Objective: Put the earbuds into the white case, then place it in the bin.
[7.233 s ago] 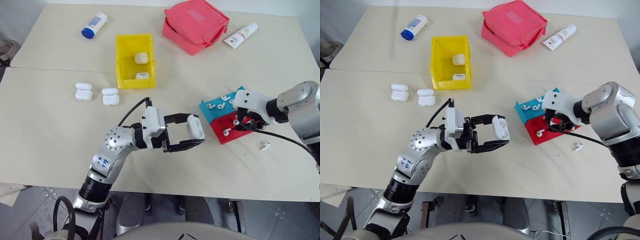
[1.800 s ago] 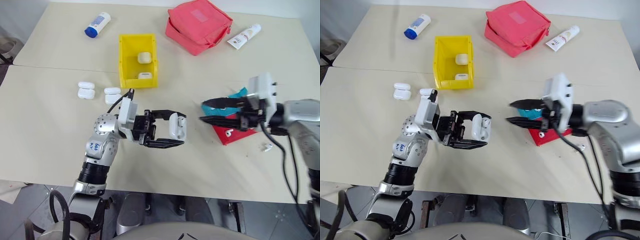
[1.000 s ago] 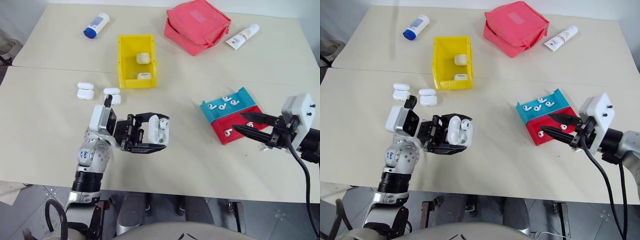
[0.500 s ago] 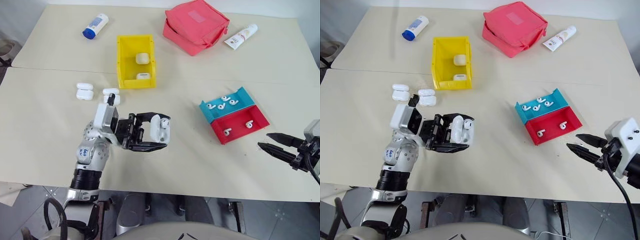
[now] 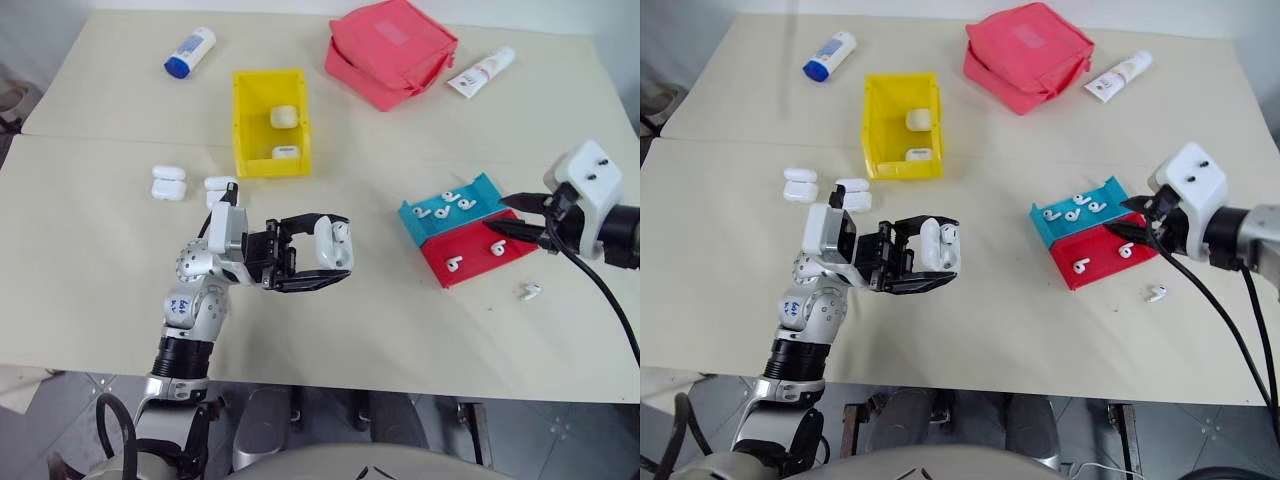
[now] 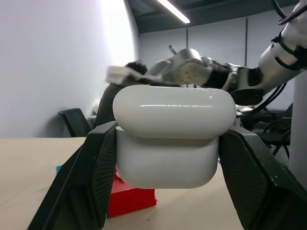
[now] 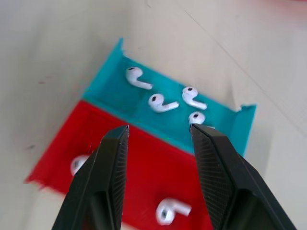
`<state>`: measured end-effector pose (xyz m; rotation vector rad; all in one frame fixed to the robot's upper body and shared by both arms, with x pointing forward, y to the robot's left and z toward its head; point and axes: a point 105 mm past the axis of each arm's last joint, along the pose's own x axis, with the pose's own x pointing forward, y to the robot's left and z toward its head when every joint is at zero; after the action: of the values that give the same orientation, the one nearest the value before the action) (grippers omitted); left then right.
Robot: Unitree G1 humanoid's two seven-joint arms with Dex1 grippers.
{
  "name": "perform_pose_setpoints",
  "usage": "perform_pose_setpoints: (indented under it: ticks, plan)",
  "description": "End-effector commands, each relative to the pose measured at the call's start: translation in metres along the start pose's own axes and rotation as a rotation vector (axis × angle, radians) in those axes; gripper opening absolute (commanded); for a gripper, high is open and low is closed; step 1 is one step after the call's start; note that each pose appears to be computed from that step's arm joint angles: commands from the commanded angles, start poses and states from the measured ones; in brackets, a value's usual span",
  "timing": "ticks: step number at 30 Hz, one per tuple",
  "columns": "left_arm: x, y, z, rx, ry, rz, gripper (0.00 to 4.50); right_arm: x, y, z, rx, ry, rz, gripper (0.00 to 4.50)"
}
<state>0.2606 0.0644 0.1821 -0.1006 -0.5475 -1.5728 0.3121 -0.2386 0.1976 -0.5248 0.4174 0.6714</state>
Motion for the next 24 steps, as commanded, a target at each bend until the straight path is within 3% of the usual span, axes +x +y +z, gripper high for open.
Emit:
perform_pose_setpoints:
  ticks: [1,7,15,24]
  plan:
    - [0.007,-0.009,0.006,0.056,-0.010,0.001,2.81,0.018,-0.016,0.006,-0.051,0.079,-0.003,2.12]
    - [0.006,-0.015,0.007,0.079,-0.008,0.051,2.81,0.044,-0.029,0.024,-0.132,0.132,0.026,2.12]
    - [0.007,-0.019,0.006,0.087,-0.009,0.084,2.81,0.057,-0.034,0.027,-0.222,0.217,0.071,2.12]
    - [0.009,-0.020,0.006,0.090,-0.012,0.100,2.81,0.069,-0.058,0.015,-0.092,0.277,-0.034,2.12]
